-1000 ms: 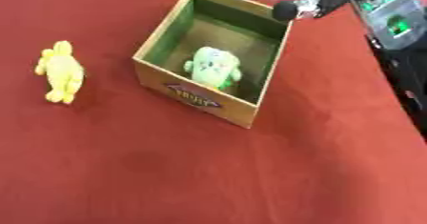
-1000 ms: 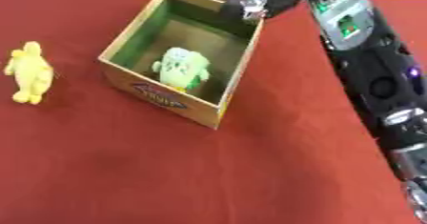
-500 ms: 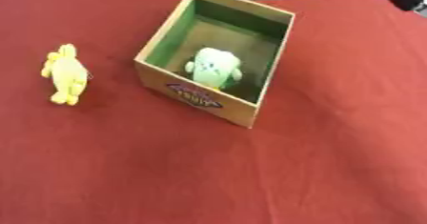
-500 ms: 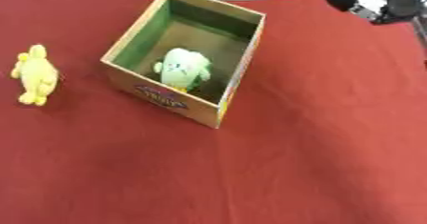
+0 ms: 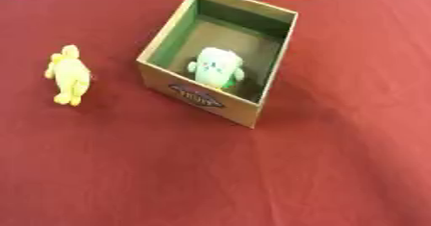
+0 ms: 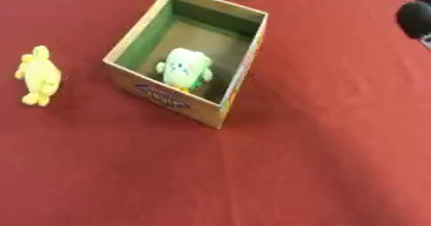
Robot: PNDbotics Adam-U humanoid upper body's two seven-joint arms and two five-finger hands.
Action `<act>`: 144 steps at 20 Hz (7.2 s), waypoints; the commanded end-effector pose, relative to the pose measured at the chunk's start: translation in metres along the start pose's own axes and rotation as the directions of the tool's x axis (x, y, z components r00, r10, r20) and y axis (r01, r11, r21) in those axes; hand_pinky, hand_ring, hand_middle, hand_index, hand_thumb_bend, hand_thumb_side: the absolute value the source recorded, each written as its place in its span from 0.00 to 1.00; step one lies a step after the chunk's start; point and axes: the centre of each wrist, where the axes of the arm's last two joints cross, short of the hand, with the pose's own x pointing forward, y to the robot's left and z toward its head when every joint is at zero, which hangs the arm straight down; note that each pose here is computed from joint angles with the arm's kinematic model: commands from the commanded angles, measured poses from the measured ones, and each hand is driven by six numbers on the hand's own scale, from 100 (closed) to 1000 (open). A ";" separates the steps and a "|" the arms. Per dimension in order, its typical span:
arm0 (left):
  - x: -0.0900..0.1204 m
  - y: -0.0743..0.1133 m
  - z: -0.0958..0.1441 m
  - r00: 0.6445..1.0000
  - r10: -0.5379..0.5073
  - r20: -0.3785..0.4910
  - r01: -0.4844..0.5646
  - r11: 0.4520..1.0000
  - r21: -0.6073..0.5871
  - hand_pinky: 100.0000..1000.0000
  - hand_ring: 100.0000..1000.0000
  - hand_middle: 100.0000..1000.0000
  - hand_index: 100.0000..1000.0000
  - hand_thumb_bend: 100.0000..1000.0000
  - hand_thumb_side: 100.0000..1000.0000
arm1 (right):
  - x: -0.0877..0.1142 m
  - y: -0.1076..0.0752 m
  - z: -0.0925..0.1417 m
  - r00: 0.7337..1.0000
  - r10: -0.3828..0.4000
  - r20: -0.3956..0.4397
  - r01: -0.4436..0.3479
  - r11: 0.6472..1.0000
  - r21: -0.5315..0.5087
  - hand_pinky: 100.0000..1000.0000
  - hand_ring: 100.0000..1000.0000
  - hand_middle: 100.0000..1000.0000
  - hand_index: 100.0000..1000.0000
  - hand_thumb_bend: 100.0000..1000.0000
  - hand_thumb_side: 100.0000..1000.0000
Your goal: Pick up objects on the table and place them in the box.
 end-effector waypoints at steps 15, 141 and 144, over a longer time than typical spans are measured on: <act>-0.032 0.026 -0.037 0.879 -0.452 0.150 0.460 0.720 -0.519 0.72 0.78 0.86 1.00 0.27 0.91 | 0.053 -0.004 0.036 0.979 -0.201 0.012 0.199 0.957 -0.211 0.92 0.93 0.56 0.93 0.34 0.88; 0.014 -0.148 -0.140 0.763 -0.423 0.489 0.641 0.593 -0.487 0.22 0.53 0.63 0.61 0.00 0.48 | 0.056 -0.013 0.015 0.894 -0.448 0.033 0.445 0.873 -0.201 0.94 0.93 0.51 0.92 0.30 0.81; 0.023 -0.173 -0.139 0.767 -0.397 0.504 0.627 0.632 -0.456 0.22 0.52 0.63 0.60 0.00 0.49 | 0.056 -0.012 0.013 0.888 -0.457 0.044 0.456 0.867 -0.202 0.94 0.93 0.51 0.92 0.30 0.81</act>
